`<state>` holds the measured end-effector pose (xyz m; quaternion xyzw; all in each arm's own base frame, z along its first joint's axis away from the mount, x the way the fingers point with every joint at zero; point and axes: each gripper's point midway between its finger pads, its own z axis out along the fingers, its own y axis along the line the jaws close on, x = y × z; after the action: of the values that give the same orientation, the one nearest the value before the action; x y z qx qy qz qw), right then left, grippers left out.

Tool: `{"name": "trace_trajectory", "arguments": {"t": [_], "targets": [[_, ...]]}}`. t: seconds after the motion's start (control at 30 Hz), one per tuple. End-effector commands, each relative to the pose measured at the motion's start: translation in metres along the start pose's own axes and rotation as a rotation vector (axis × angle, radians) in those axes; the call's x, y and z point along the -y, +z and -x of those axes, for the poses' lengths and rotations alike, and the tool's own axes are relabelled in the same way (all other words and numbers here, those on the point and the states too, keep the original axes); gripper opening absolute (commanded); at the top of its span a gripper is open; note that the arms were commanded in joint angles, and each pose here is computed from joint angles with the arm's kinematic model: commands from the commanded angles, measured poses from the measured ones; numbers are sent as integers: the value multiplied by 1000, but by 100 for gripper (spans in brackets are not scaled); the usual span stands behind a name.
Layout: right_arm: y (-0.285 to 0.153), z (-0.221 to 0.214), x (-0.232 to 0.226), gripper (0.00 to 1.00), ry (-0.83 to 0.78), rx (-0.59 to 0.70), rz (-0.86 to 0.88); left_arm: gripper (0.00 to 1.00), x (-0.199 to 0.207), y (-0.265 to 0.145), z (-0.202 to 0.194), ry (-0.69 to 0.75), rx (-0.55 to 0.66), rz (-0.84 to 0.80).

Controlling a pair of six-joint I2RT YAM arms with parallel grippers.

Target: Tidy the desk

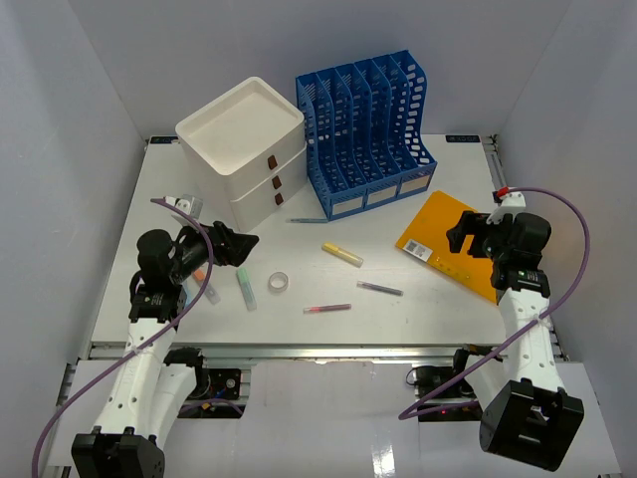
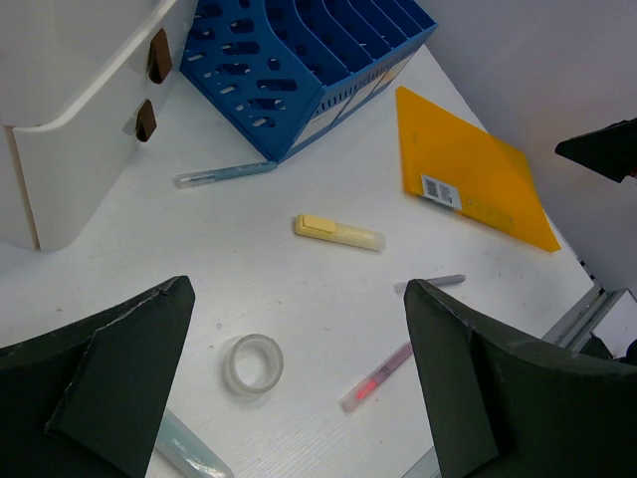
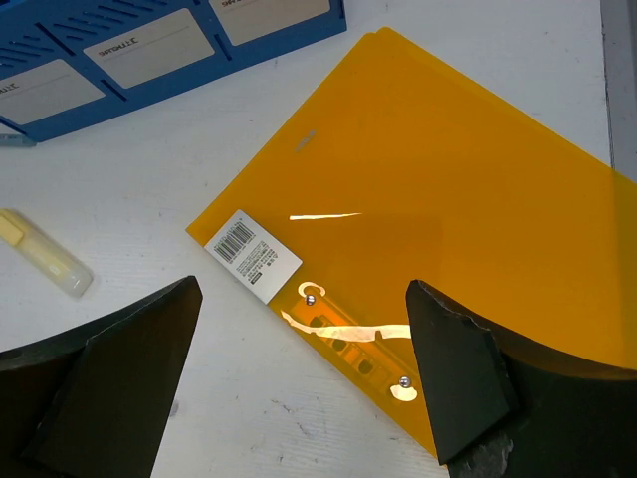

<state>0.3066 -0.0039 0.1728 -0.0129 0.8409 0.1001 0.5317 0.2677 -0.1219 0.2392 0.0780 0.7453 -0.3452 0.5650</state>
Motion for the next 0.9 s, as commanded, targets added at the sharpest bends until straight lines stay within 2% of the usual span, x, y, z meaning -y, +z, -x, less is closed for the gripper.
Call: {"name": "trace_trajectory", "arguments": {"t": [0.0,0.17,0.37,0.43,0.53,0.67,0.77,0.87], "targets": [[-2,18,-9,90,-22,58,55,98,11,-2,11,33,28,-35],[-4,5,-30,90,-127,47,202,98,12,-2,10,33,25,-38],[-24,-18,-80,90,-328,56,548,98,13,-3,11,37,29,-40],[-30,-27,-87,90,-400,47,616,98,13,-3,11,36,28,-41],[-32,-21,-83,90,-490,25,607,98,13,-3,10,35,26,-42],[-25,-7,-57,90,-596,-44,447,98,14,-3,11,38,28,-41],[-13,-16,-34,93,-653,-174,331,98,15,-4,13,43,37,-36],[-4,-44,-34,97,-734,-297,314,98,15,-4,12,43,34,-38]]}}
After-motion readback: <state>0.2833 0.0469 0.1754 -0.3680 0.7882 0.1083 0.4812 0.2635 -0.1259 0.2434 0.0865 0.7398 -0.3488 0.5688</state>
